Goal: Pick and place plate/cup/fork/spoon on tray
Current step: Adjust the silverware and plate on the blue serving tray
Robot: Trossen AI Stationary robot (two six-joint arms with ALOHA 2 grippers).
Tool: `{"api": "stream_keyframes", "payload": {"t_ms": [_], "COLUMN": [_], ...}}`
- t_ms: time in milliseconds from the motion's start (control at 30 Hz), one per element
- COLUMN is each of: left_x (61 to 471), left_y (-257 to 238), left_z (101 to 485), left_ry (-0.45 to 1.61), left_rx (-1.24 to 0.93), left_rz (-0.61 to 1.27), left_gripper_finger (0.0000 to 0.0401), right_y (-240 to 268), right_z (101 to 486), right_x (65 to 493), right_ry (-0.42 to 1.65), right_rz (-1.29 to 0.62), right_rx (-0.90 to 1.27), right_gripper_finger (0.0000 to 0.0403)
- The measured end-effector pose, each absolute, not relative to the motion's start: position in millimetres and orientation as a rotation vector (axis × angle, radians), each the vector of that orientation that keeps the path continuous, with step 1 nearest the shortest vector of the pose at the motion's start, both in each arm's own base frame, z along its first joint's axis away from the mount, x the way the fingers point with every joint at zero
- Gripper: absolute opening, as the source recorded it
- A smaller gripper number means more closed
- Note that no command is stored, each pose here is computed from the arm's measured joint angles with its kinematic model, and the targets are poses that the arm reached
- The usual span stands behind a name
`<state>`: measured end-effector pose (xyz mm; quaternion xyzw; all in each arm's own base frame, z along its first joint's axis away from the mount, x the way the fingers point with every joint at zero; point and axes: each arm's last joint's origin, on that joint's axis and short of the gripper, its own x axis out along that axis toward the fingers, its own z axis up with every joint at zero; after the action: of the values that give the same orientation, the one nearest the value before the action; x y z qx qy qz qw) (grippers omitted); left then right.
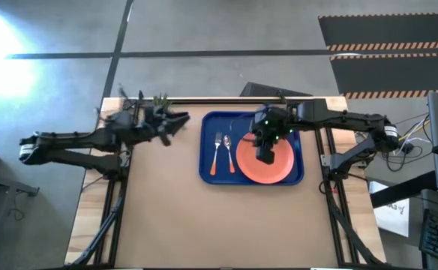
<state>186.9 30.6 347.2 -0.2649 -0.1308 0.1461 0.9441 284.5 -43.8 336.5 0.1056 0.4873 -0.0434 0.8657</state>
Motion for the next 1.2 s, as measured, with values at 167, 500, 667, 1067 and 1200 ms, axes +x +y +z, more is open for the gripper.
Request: {"api": "stream_keyframes", "payload": {"t_ms": [167,500,667,1067,1200], "left_x": [155.8,120.8,115.3,110.2,110.5], "left_y": [26.0,21.5,20.8,19.9,19.9], "left_z": [364.2,369.2,368.4,369.8,368.8], "left_ry": [-0.366,-0.372,-0.368,-0.381,-0.37], "left_rx": [-0.462,-0.393,-0.382,-0.38,-0.38], "left_rz": [0.256,0.262,0.265,0.257,0.256], "left_gripper_finger": [0.0116,0.0116,0.0116,0.0116,0.0116], "right_y": [-33.4,-13.4,-4.1,-6.7,-13.6], "right_z": [309.0,263.7,225.9,190.2,204.0], "right_x": [289.9,319.3,342.0,395.6,404.4], "right_ry": [1.028,0.812,0.85,1.116,1.22], "right_rz": [-0.102,-0.039,-0.003,-0.118,-0.207], "right_rx": [0.281,0.487,0.571,0.418,0.28], "right_gripper_finger": [0.0009,0.0008,0.0008,0.0008,0.0008]}}
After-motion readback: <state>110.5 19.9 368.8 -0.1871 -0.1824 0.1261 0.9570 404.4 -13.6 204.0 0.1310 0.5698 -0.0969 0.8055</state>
